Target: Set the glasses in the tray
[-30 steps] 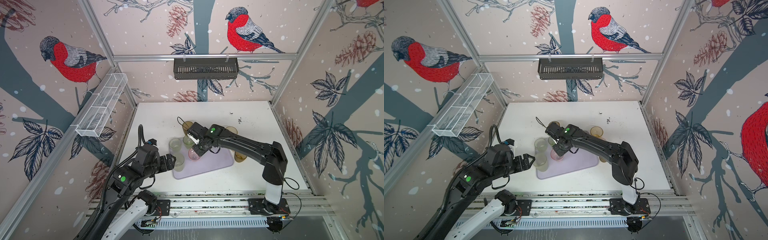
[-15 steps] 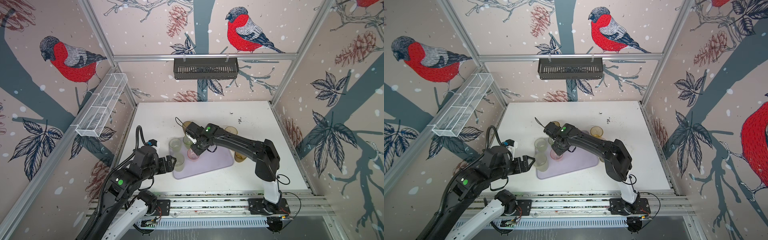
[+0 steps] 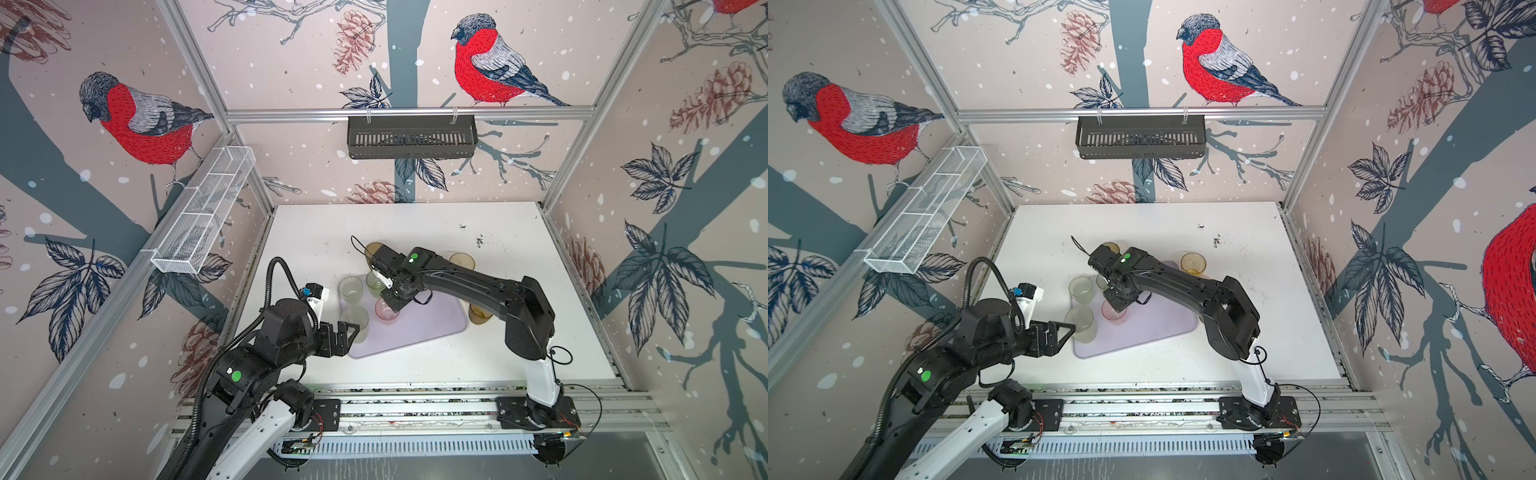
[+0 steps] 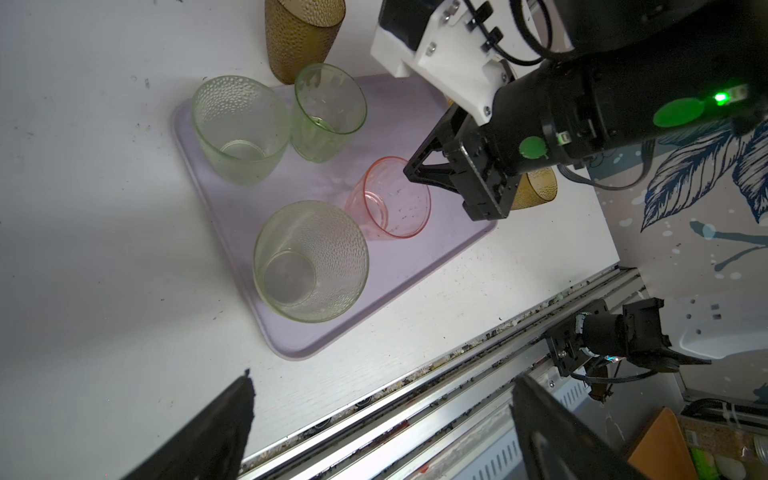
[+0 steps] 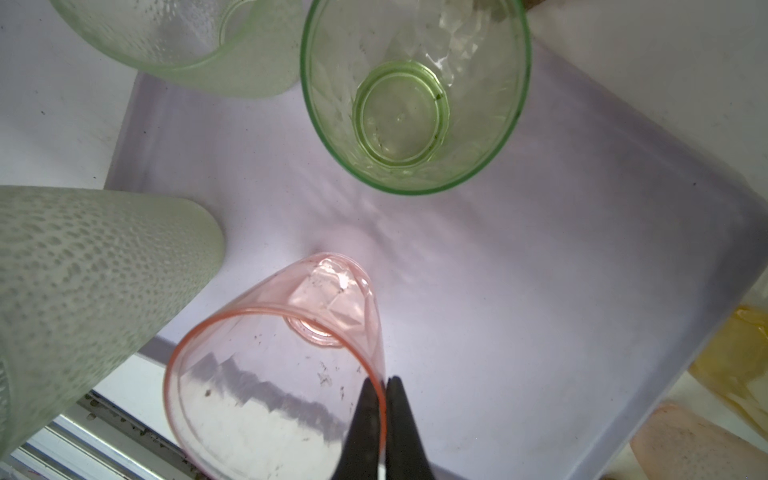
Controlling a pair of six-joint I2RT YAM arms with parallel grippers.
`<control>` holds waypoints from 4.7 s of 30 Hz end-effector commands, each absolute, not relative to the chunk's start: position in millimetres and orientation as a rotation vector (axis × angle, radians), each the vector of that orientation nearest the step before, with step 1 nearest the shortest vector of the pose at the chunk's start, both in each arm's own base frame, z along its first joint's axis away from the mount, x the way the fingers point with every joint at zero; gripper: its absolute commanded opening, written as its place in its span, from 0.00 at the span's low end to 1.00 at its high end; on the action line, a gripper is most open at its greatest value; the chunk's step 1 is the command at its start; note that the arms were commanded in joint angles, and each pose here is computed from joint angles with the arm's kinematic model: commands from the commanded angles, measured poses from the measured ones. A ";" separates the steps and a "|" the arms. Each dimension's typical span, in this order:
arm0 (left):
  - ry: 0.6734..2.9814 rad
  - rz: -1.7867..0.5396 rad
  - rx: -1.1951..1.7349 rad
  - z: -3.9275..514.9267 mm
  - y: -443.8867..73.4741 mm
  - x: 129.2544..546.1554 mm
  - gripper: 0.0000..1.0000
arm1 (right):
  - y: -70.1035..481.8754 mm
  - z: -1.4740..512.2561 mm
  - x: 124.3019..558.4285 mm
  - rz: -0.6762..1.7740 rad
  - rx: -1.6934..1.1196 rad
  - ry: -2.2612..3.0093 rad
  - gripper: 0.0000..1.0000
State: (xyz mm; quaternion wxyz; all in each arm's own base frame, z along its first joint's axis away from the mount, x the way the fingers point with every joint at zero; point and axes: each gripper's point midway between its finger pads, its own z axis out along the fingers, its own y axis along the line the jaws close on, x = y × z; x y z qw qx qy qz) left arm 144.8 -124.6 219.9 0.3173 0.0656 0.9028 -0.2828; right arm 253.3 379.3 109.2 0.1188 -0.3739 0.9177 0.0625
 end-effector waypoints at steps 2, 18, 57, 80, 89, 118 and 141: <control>2.301 -0.800 0.274 229.6 -134.8 143.8 0.97 | 380.0 106.4 252.2 0.188 -1.080 2.702 0.00; 2.271 -0.841 0.330 226.6 -140.0 138.3 0.97 | 383.4 97.8 249.6 0.205 -1.095 2.723 0.00; 2.299 -0.807 0.291 216.4 -132.4 135.7 0.97 | 384.8 85.6 241.1 0.250 -1.086 2.749 0.00; 2.309 -0.797 0.269 214.1 -128.6 133.5 0.97 | 387.6 90.9 237.9 0.290 -1.061 2.735 0.16; 2.310 -0.800 0.277 214.9 -129.1 132.4 0.97 | 390.1 103.0 241.3 0.301 -1.022 2.715 0.26; 2.296 -0.798 0.300 222.0 -136.0 143.5 0.97 | 380.3 172.6 281.2 0.299 -0.911 2.611 0.45; 2.230 -0.819 0.232 240.3 -137.5 155.0 0.97 | 376.7 201.1 307.9 0.322 -0.837 2.560 0.54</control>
